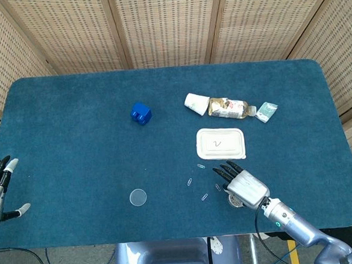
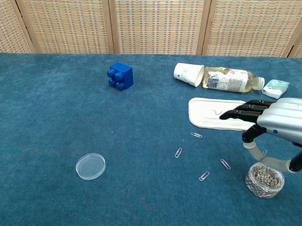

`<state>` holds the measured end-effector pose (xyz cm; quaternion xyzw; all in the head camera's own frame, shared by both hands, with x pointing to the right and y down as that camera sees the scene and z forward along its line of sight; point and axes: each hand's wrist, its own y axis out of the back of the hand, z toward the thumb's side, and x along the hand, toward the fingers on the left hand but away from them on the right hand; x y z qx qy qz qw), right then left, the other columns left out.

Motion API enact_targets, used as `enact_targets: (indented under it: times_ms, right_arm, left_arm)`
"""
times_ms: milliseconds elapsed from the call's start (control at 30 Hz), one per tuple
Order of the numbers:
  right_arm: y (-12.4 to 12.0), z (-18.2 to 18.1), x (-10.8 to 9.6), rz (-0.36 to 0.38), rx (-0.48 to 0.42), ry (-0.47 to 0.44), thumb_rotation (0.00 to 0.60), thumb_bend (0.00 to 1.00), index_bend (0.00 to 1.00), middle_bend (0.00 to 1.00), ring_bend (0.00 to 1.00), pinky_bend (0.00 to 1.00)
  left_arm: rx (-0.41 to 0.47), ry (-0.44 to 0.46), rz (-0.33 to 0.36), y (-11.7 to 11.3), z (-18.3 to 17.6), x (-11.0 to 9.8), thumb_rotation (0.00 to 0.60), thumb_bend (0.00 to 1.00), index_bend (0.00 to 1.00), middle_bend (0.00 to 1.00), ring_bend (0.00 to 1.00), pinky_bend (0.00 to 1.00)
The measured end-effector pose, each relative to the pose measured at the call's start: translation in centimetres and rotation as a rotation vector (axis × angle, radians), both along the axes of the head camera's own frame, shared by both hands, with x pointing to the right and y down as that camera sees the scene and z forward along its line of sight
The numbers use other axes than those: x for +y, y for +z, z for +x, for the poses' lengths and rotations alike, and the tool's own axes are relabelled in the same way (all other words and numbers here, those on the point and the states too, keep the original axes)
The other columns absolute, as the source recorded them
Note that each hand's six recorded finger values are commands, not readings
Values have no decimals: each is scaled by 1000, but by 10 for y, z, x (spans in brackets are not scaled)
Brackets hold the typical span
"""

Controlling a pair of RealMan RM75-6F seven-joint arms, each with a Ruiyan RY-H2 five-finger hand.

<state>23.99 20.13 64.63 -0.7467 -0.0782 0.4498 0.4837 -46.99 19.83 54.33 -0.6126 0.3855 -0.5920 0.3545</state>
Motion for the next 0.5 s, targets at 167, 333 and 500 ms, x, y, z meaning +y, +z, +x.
enact_targets:
  times_ms: [167,333,500]
  right_arm:
    - [4,1,3,-12,4,3,600,419,646,35,0,0]
    - [11,-1,7,-25,9,0,600,418,646,35,0,0]
    - [17,1,10,-35,23,1,600,419,646,35,0,0]
  left_arm:
    - [1,0,1,0,0,1,600,14,0,0,0,0]
    - [2,-1,-3,0,0,1,600,15,0,0,0,0]
    - [5,-1,-3,0,0,0,600,15,0,0,0,0]
